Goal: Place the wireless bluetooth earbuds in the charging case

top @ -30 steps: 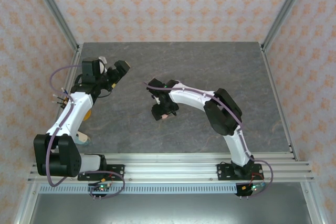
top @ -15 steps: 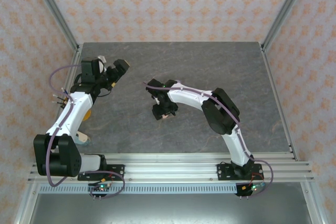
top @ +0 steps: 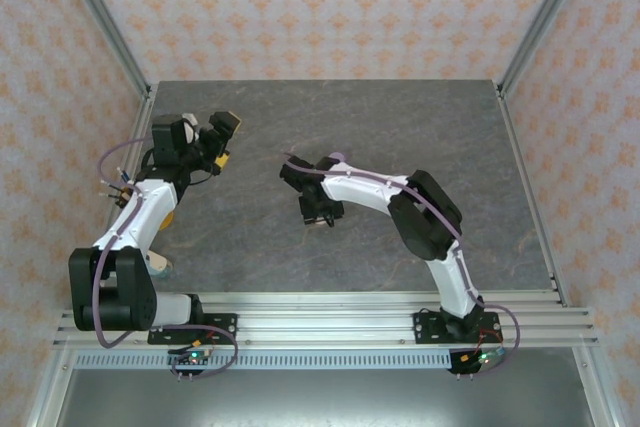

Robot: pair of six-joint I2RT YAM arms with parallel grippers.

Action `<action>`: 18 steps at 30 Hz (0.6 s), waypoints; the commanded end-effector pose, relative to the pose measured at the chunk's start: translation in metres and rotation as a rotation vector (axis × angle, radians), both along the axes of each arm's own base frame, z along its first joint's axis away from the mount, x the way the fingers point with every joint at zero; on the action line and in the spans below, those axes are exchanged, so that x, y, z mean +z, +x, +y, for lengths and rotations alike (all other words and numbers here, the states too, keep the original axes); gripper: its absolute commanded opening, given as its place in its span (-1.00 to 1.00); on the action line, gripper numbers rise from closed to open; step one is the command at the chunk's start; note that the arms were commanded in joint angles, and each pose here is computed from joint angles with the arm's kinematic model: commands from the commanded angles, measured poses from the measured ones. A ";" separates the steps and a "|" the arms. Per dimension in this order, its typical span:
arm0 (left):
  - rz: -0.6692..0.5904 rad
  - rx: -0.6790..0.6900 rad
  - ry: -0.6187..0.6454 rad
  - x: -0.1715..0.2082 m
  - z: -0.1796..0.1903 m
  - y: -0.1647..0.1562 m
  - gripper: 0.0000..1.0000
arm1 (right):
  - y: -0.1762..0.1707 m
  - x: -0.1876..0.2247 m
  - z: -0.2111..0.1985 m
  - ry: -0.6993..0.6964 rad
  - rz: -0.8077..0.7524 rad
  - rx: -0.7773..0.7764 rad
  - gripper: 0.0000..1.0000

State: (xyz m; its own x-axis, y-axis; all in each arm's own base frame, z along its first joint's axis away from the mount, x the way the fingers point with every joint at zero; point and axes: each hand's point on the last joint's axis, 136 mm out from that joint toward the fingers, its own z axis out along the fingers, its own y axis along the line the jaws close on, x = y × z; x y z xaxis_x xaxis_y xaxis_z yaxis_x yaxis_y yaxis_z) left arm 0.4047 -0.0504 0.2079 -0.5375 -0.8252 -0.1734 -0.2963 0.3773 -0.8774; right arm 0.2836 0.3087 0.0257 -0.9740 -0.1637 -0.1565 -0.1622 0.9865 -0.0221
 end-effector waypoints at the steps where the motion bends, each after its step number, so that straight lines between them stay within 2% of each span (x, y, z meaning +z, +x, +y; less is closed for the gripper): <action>1: -0.031 -0.015 -0.002 0.013 -0.001 -0.001 1.00 | -0.003 0.008 -0.026 -0.045 -0.051 -0.187 -0.09; 6: -0.011 -0.032 0.043 0.018 0.000 -0.006 1.00 | -0.009 0.005 -0.026 -0.008 -0.037 -0.246 -0.02; 9: 0.017 -0.045 0.035 0.015 -0.002 -0.005 1.00 | -0.009 0.003 -0.023 -0.009 -0.025 -0.248 0.15; 13: 0.048 -0.011 0.016 0.006 0.001 -0.005 1.00 | -0.007 0.004 -0.021 -0.016 -0.023 -0.221 0.33; 18: 0.057 -0.014 -0.001 0.001 0.000 -0.005 1.00 | -0.003 0.007 -0.023 -0.046 -0.032 -0.130 0.37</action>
